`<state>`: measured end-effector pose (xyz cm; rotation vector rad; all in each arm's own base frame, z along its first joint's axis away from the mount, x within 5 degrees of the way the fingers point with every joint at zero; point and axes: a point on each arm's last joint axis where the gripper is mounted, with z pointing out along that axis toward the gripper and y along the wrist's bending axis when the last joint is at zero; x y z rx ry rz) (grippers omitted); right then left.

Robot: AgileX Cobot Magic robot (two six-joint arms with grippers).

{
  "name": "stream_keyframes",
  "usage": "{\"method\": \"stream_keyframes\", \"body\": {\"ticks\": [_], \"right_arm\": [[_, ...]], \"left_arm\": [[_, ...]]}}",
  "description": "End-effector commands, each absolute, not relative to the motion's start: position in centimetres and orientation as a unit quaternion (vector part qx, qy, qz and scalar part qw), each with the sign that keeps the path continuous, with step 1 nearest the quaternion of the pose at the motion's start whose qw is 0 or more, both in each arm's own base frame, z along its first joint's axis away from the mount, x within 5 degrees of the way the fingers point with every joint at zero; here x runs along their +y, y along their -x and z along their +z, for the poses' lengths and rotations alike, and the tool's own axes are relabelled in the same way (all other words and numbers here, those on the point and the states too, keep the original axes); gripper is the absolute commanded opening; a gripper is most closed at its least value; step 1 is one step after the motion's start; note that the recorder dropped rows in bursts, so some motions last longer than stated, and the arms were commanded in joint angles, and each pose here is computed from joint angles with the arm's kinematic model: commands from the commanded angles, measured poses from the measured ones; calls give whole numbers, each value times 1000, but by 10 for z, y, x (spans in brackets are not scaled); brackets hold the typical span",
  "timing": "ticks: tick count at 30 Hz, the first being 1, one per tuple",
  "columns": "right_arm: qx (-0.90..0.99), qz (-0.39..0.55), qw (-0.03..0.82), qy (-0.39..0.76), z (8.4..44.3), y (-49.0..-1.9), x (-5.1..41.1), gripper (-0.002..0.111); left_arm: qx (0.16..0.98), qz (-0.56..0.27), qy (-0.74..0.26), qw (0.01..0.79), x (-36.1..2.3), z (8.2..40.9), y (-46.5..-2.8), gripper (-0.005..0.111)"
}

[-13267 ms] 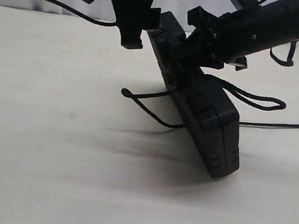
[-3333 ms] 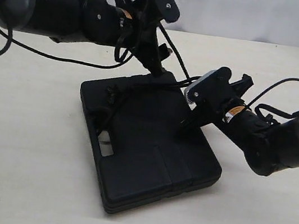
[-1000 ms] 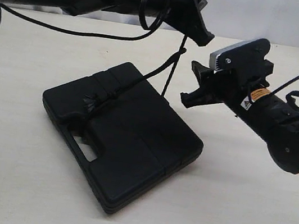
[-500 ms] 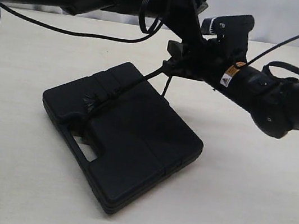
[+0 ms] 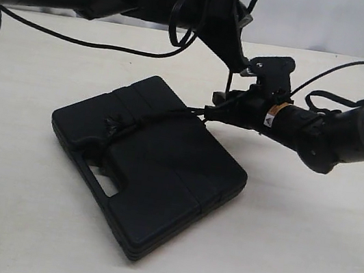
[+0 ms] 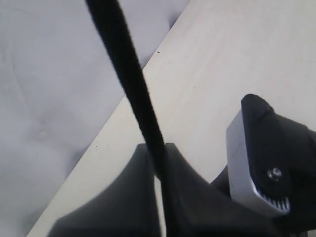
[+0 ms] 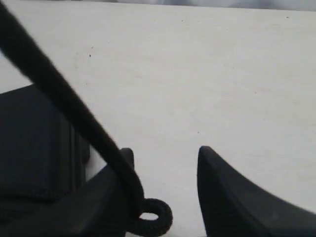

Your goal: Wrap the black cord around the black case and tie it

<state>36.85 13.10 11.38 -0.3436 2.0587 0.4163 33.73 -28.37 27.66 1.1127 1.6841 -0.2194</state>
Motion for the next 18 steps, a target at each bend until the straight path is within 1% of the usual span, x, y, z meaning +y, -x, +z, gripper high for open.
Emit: {"method": "stream_keyframes", "body": {"ticks": [1,5,12,13,15,18], "right_arm": [[835,185,483,187,120,-366,135,39],[806,221,503,220,148,-360,142,39],[794,206,531,212,184,-356,137,39],[793,206,533,212,186,-356,137,36],[792,204,534,213,187,-356,137,27],[796,188,528,228,182,-356,136,5]], "left_arm": [[698,-86,-454,548,-282,286,-338,0],[698,-86,-454,548,-282,286,-338,0],[696,-85,-459,546,-282,286,-337,0],[696,-85,-459,545,-282,286,-337,0],[697,-87,-462,541,-282,285,-337,0],[699,-93,-471,530,-283,283,-335,0]]}}
